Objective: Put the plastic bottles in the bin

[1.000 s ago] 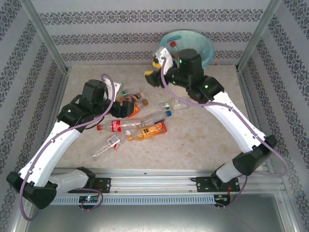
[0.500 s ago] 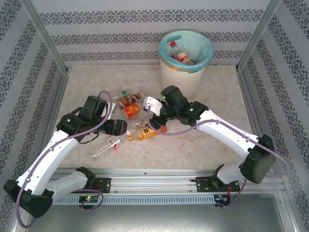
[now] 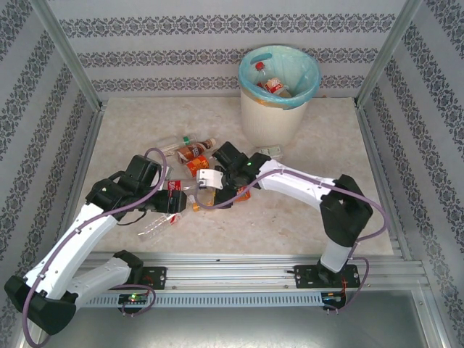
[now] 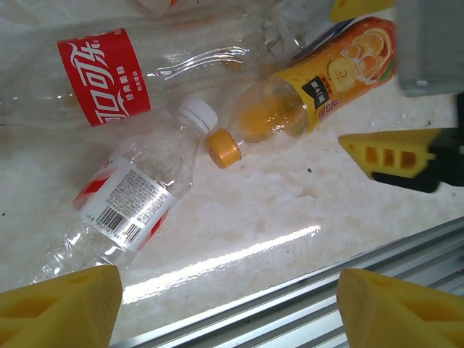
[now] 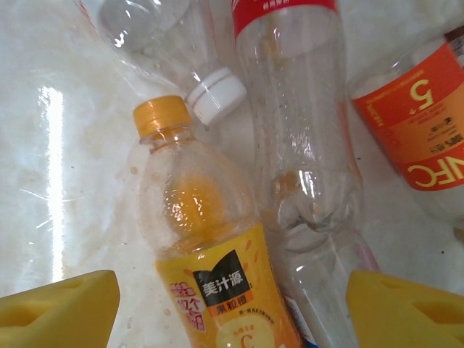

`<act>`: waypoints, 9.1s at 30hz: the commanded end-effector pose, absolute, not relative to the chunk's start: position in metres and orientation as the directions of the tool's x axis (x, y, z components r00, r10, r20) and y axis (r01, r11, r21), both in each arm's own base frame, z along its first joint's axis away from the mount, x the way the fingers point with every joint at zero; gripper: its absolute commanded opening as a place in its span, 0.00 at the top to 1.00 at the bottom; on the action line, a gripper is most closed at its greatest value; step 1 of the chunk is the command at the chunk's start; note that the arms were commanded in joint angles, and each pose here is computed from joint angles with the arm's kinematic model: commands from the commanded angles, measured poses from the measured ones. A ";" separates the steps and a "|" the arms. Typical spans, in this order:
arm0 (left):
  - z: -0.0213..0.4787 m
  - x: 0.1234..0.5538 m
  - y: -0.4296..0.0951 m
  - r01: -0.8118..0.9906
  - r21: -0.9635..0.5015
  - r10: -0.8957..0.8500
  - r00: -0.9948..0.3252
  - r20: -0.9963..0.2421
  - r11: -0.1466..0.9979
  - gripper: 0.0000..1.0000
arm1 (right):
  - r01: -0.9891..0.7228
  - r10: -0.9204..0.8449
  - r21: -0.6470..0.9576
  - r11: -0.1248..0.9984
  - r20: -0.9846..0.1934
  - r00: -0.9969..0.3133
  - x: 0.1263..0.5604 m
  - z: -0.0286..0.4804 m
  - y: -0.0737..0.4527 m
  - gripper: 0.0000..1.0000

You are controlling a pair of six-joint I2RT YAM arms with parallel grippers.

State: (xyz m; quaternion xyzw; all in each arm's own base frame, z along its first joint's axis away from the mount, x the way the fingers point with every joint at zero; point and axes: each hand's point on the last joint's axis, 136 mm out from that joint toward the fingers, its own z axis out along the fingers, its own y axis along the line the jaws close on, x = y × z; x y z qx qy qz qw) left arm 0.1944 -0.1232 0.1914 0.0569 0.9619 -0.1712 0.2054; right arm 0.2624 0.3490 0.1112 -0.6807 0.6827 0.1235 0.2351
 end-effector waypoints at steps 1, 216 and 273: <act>0.195 0.197 -0.116 0.146 -0.294 0.009 -0.907 -0.420 0.945 0.22 | -0.986 -0.900 -0.168 0.012 -0.432 0.063 0.262 0.105 0.348 0.18; 0.358 0.279 -0.253 0.793 -0.003 0.068 -0.057 -0.996 0.610 0.08 | -0.227 -0.185 -0.133 0.965 -0.956 -0.225 0.643 0.362 0.112 0.21; 0.348 0.279 -0.250 0.778 -0.071 0.044 -0.126 -0.991 0.624 0.08 | -0.371 -0.117 -0.012 0.929 -0.958 -0.263 0.620 0.385 0.153 0.47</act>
